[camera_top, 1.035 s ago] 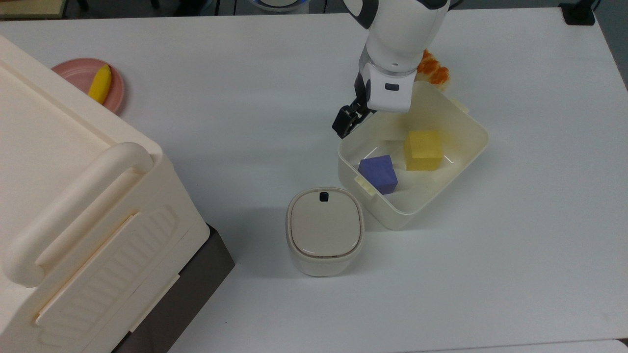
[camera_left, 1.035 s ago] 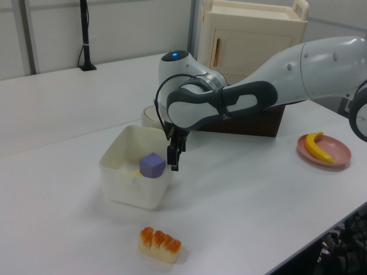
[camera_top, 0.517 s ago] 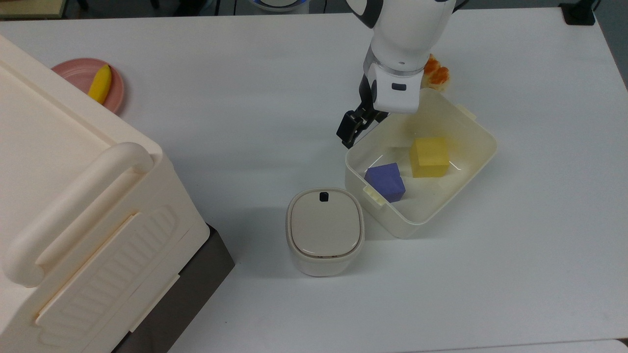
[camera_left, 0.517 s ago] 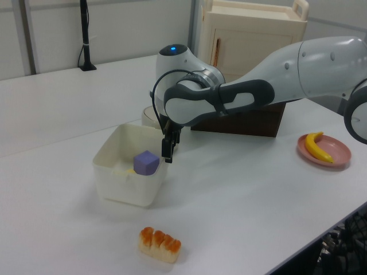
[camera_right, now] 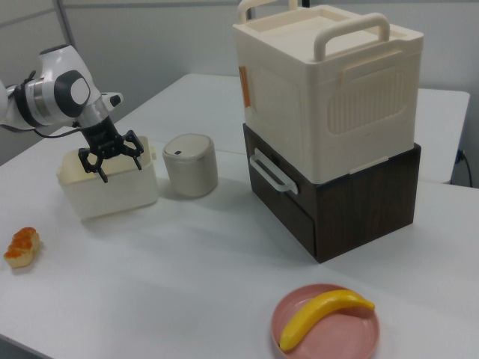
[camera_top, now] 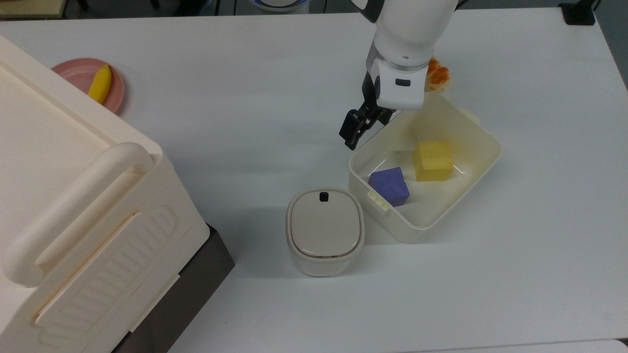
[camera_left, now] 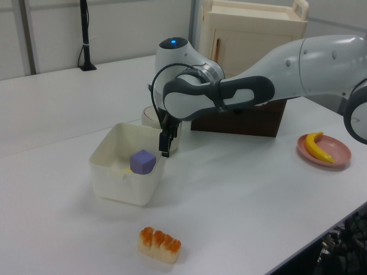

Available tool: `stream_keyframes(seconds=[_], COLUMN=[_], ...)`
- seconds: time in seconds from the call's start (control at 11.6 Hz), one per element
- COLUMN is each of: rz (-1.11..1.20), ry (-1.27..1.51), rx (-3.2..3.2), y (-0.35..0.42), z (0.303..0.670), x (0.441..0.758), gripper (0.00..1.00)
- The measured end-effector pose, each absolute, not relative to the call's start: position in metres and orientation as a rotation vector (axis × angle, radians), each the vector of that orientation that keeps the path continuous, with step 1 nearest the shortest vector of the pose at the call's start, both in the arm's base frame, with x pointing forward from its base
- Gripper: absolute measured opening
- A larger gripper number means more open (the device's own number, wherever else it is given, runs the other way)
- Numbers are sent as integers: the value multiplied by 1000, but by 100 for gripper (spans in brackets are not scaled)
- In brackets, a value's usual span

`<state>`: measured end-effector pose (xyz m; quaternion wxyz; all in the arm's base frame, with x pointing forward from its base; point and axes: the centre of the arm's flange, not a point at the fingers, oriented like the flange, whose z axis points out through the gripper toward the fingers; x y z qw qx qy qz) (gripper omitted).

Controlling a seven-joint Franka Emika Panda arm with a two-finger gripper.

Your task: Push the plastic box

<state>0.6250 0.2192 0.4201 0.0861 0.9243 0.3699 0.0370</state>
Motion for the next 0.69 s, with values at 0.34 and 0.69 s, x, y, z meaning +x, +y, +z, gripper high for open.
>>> stream_keyframes(seconds=[0.34,0.69], rz=[137,26], ry=[1031,625], rx=[2768,2911], y=[192,84], z=[470,579], x=[616,561], gripper=[100,100])
